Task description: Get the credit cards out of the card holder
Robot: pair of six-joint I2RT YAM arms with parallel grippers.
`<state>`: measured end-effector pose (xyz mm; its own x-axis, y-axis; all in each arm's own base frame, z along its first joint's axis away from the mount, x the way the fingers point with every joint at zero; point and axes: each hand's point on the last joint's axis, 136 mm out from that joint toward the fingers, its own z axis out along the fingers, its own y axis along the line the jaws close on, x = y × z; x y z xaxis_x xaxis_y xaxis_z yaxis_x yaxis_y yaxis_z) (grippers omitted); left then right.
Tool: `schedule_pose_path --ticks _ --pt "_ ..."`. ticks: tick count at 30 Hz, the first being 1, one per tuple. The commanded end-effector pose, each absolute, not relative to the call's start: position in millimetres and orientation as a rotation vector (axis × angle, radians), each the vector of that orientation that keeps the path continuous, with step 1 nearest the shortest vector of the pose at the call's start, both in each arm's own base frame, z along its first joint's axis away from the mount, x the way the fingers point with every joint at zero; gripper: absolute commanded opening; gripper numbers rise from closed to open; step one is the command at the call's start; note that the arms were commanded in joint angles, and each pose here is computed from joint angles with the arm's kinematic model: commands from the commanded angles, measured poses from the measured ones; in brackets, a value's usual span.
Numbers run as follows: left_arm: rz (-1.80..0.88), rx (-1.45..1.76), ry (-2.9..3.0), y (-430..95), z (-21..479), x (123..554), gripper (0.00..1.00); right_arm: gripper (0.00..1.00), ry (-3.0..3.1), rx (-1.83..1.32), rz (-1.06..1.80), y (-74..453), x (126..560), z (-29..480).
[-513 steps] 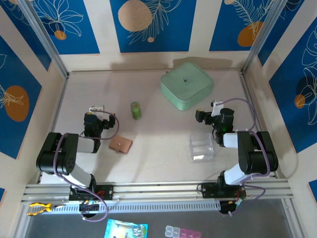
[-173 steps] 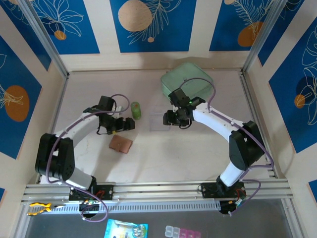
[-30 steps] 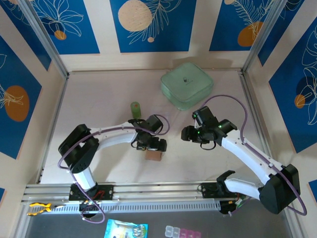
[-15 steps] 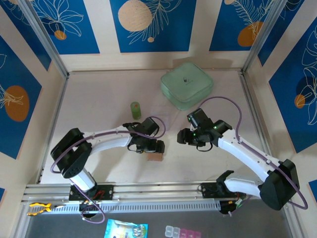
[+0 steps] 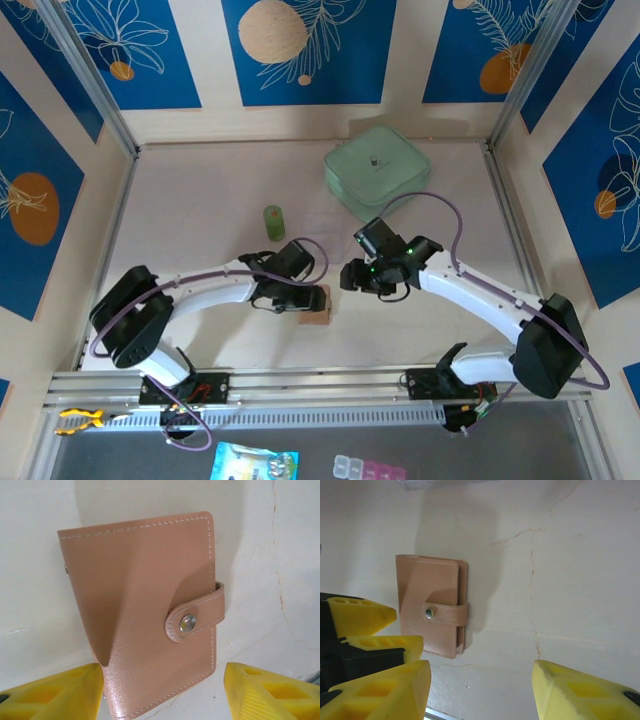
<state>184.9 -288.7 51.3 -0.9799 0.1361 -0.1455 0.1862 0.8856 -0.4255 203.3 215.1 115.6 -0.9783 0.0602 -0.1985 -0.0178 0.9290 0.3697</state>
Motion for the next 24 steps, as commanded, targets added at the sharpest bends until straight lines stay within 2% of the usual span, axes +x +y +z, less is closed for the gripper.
schedule_pose_path --ticks 1,4,7,13,18,24 --pt "-0.709 0.217 2.930 -282 54 183 0.63 0.57 2.879 0.049 0.574 228 204 120" --pt "-0.634 0.197 2.926 -268 51 182 0.67 0.56 2.894 0.035 0.551 235 202 117" --pt "-0.682 0.213 2.937 -269 47 176 0.66 0.56 2.907 0.018 0.532 242 201 113" --pt "-0.849 0.204 2.952 -284 40 166 0.56 0.55 2.927 0.012 0.483 250 199 107" --pt "-0.874 0.208 2.931 -285 44 166 0.46 0.53 2.925 -0.003 0.491 258 199 108" --pt "-0.846 0.176 2.897 -276 50 169 0.44 0.48 2.951 -0.011 0.460 262 198 101"
